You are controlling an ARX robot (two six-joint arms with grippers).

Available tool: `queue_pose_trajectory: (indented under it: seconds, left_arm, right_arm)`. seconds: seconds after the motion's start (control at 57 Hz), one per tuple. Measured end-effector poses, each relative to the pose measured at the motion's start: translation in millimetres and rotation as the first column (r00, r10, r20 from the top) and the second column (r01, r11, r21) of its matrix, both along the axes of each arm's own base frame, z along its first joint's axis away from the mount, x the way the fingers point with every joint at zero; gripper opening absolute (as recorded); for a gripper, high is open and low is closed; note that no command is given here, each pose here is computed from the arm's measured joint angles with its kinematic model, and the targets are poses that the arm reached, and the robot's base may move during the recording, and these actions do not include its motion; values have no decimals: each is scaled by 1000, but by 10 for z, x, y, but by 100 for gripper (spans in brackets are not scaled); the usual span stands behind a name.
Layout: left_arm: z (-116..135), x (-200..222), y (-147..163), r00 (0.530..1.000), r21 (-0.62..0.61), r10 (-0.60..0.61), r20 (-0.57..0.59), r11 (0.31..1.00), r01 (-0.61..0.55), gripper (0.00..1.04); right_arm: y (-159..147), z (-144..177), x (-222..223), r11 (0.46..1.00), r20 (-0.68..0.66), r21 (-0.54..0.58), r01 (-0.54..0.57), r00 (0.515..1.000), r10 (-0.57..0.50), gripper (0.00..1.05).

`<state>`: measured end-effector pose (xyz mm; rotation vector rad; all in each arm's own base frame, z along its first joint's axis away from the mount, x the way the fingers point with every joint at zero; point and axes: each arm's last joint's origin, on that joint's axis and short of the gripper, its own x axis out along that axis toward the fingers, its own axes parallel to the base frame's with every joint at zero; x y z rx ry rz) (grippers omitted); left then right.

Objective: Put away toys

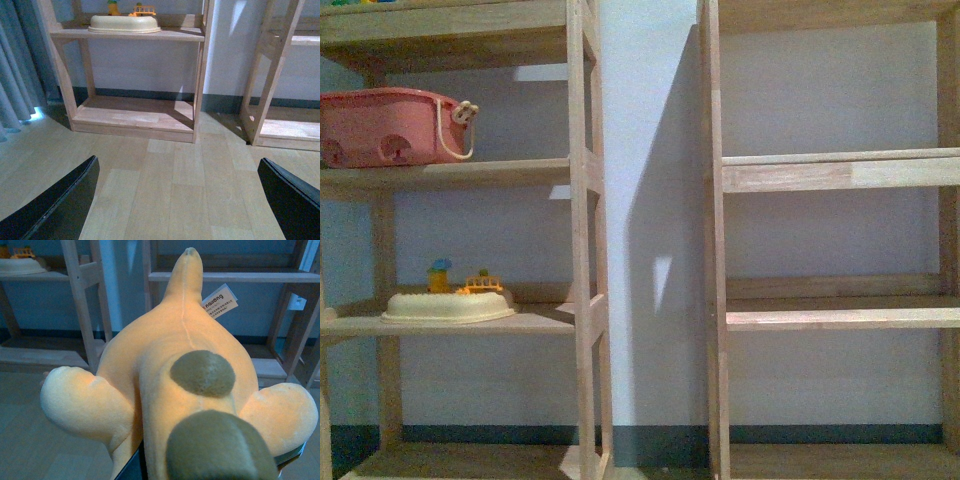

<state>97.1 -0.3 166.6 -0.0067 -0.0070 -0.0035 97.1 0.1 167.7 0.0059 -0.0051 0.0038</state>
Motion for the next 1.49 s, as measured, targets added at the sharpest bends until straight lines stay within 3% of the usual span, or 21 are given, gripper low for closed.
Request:
queue_pose_trajectory:
  seconds: [1.492]
  left_arm:
    - [0,0,0,1000,0,-1,0,1000,1,98]
  right_arm:
    - [0,0,0,1000,0,0,0,1000,0,11]
